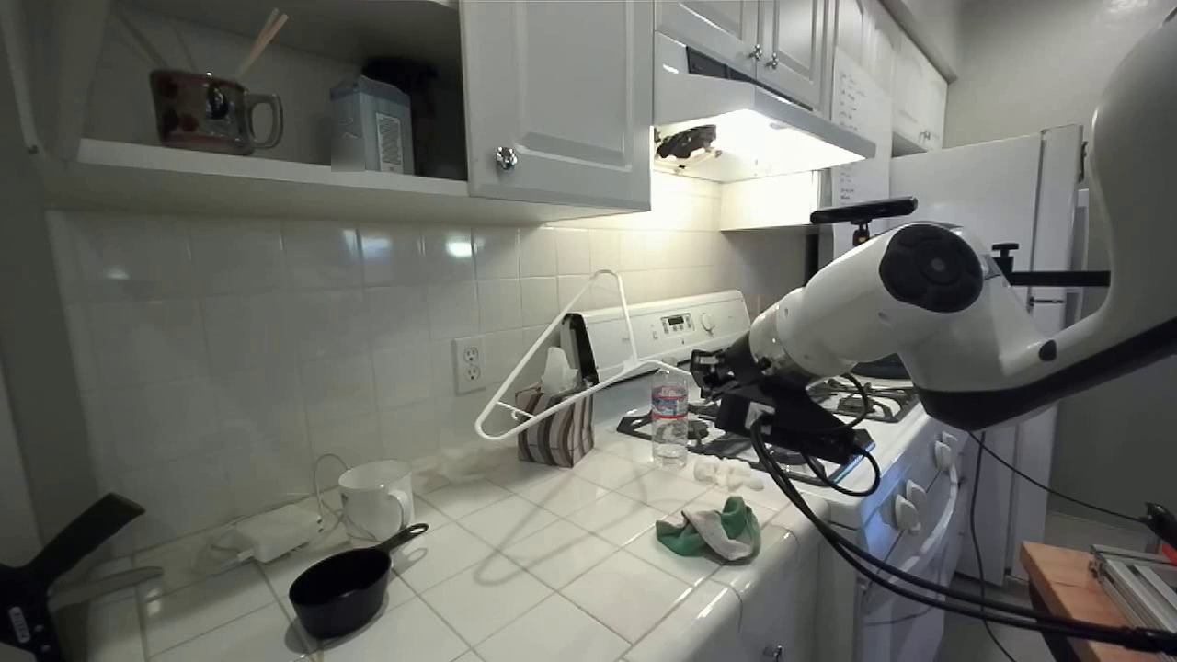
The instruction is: Hang the coat hanger on the knob of the cupboard
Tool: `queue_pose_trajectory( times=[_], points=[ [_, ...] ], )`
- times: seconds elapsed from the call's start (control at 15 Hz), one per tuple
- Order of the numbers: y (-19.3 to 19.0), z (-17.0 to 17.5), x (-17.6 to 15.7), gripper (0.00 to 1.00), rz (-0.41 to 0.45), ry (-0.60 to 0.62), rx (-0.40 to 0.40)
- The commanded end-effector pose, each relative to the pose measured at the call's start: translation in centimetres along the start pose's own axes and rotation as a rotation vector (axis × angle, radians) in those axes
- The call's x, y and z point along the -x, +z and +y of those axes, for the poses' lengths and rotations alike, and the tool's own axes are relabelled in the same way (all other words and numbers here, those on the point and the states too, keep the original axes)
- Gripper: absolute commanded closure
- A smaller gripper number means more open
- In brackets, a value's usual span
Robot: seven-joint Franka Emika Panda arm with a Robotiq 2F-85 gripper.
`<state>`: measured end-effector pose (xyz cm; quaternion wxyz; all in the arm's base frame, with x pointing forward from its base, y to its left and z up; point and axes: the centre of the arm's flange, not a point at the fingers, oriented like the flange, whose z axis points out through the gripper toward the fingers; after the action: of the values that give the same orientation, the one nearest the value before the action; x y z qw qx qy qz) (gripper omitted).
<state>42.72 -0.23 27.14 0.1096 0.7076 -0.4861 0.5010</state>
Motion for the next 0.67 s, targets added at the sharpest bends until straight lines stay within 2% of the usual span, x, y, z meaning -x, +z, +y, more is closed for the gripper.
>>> queue_pose_trajectory(
  times=[0.0, 0.33, 0.6],
  points=[
    [0.0, 0.0, 0.0, 0.97, 0.0, 0.0, 0.0],
    [-1.4, 0.3, 4.3, 0.97, 0.064, 0.119, 0.016],
    [-2.7, 1.8, 6.1, 0.97, 0.121, 0.224, 0.033]
  ],
)
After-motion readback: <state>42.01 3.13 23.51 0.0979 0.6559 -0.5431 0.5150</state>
